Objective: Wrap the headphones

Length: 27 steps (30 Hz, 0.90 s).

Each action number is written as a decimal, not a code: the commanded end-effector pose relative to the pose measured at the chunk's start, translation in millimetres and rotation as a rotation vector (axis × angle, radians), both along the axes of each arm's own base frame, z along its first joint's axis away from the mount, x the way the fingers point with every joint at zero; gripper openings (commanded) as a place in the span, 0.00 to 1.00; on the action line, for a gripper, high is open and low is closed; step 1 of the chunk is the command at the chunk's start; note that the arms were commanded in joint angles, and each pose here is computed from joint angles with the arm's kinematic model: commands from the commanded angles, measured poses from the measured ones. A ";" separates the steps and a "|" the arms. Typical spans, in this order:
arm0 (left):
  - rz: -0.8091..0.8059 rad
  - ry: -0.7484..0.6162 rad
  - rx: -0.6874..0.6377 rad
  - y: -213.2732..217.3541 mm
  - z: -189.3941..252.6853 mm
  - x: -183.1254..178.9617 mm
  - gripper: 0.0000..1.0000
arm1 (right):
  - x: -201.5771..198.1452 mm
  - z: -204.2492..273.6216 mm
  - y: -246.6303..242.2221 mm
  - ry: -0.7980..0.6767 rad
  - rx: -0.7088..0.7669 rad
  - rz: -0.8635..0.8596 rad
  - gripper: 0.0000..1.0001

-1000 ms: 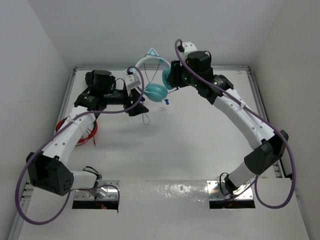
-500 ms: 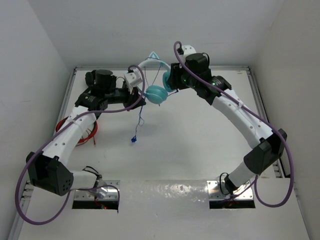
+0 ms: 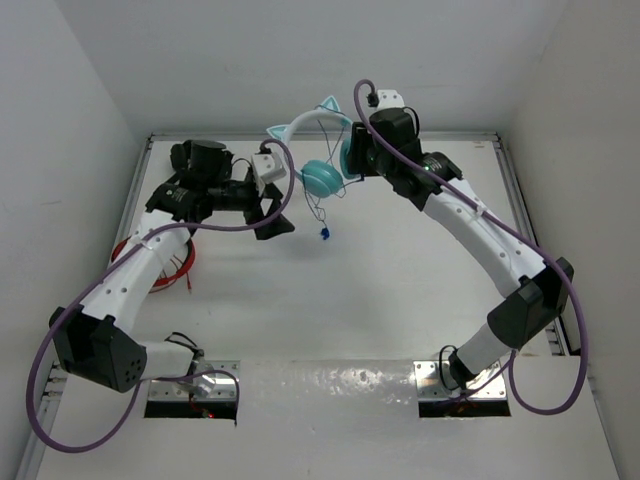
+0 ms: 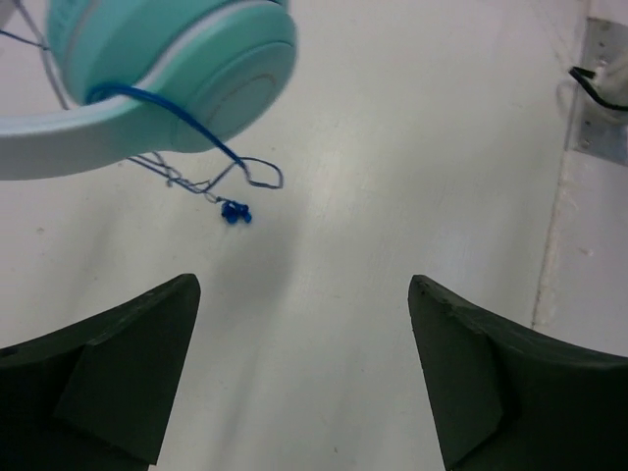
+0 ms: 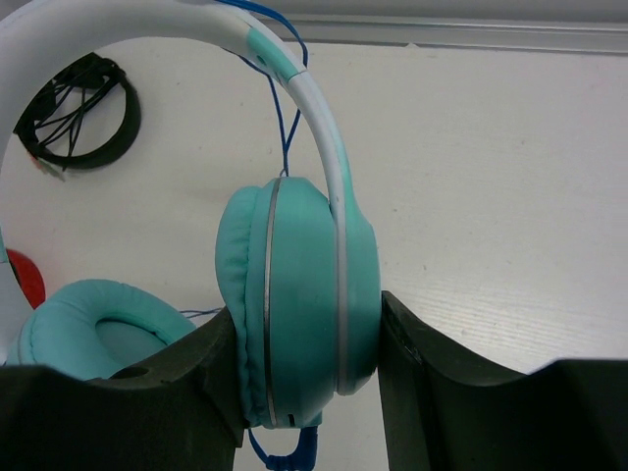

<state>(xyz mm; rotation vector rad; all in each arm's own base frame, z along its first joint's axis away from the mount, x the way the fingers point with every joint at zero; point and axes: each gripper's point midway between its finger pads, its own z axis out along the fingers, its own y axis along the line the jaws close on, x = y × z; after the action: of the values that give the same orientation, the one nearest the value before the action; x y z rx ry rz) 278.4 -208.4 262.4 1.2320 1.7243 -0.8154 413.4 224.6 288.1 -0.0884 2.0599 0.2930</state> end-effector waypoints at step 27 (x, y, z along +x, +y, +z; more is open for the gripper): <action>0.476 -0.024 -0.125 -3.4 -7.5 76.2 0.17 | 7.6 47.5 38.8 -0.109 0.199 -0.071 0.00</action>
<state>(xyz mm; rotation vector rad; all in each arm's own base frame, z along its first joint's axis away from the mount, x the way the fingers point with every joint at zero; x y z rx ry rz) 346.4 -213.7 251.3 0.7112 1.8424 -0.6517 411.0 250.1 270.6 0.0272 2.0902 0.2954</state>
